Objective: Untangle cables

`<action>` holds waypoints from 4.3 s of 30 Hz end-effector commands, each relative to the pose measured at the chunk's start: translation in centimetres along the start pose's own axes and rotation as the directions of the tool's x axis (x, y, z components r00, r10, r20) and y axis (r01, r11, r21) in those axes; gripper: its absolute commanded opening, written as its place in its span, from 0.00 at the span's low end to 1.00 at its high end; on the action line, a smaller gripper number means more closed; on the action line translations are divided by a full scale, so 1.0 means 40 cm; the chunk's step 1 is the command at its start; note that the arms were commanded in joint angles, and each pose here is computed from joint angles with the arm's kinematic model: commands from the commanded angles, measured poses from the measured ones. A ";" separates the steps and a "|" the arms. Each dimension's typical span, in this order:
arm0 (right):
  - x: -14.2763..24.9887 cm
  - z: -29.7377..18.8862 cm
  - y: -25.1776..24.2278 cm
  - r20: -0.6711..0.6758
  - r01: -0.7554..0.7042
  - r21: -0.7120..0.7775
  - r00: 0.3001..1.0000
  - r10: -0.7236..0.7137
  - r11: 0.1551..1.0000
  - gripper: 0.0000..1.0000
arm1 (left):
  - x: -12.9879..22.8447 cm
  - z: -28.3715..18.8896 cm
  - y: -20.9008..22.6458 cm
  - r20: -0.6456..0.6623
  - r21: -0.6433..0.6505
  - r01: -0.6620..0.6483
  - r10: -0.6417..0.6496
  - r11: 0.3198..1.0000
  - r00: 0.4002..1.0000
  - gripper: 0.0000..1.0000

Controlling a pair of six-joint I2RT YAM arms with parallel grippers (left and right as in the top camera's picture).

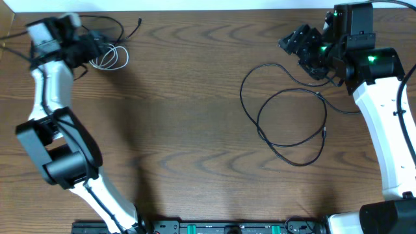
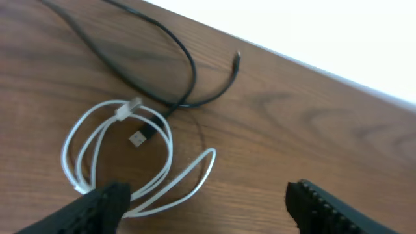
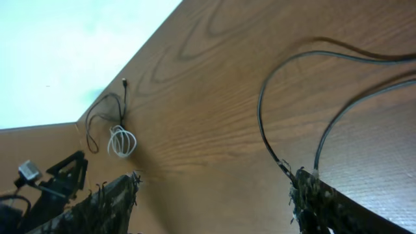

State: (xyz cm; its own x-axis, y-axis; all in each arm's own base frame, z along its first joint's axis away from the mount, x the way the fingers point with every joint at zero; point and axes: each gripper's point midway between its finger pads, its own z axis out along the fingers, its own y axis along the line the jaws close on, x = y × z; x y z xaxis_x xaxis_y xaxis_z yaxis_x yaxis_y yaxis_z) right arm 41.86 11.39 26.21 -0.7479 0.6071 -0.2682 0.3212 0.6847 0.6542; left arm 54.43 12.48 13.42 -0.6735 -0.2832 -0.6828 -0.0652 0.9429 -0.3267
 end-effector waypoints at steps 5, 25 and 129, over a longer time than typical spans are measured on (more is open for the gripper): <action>0.012 -0.006 -0.004 -0.009 0.026 0.013 1.000 -0.026 1.000 0.75 | 0.053 0.064 0.040 -0.129 -0.190 -0.340 0.320 0.921 0.939 0.87; 0.009 -0.006 -0.004 -0.004 0.026 0.015 1.000 -0.026 1.000 0.75 | 0.135 0.134 0.150 -0.218 -0.297 -0.311 0.253 0.903 0.942 0.08; 0.055 -0.041 -0.182 -0.068 0.054 0.321 0.997 -0.034 0.945 0.99 | 0.305 -0.252 -0.630 -0.431 0.333 0.005 0.148 0.943 0.890 0.93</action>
State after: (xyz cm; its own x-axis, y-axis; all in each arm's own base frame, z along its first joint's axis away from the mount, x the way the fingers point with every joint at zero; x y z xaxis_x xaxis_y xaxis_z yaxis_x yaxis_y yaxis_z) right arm 37.19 8.41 22.11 -0.8089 0.5462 -0.2178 0.4272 0.8004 0.4206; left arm 40.11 -11.67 23.21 -0.9176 -0.1319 -0.3750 0.1464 0.7648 -0.6274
